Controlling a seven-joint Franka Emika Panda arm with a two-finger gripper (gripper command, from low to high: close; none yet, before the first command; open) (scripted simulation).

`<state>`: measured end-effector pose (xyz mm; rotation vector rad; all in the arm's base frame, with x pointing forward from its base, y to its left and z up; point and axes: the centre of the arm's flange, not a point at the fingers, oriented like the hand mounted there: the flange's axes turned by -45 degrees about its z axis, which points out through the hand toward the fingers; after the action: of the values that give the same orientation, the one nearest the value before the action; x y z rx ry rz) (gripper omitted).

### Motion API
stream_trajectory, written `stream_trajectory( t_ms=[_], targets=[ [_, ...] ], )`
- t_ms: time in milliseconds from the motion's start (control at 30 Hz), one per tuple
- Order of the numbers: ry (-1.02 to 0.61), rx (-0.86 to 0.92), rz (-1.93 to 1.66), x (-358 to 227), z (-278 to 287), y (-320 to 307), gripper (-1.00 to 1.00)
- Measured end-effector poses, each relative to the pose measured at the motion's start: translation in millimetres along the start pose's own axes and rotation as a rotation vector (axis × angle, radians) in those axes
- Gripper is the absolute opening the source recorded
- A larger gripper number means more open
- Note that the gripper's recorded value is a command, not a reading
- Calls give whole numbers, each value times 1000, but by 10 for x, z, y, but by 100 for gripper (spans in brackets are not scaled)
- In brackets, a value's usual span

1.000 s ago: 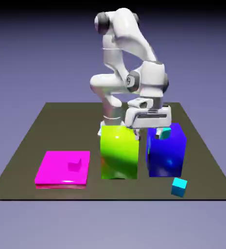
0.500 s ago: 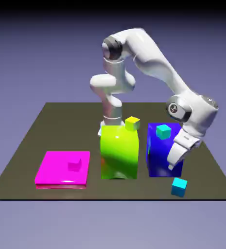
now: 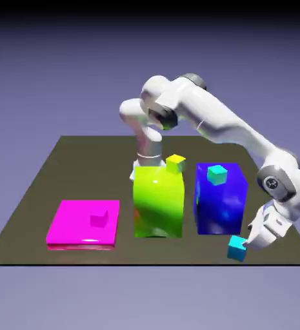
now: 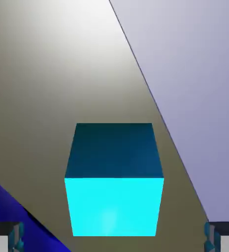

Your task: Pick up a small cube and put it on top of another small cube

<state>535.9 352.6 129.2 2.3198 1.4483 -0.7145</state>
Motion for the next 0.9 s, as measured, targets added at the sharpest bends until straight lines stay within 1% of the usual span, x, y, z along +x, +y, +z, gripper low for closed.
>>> stream_trajectory(
  t_ms=[33, 100, 200, 233, 567, 900],
  targets=[
    [1, 1, -1, 27, 202, -9, -100],
    [1, 2, -1, 28, 202, -10, -100],
    [0, 3, 1, -100, -467, -7, -100],
    [-9, 7, 19, -206, -513, 10, -100],
    [-85, 83, 242, -1375, -822, 154, -100],
    [-103, 243, 509, -2641, -950, 133, -100]
  ],
)
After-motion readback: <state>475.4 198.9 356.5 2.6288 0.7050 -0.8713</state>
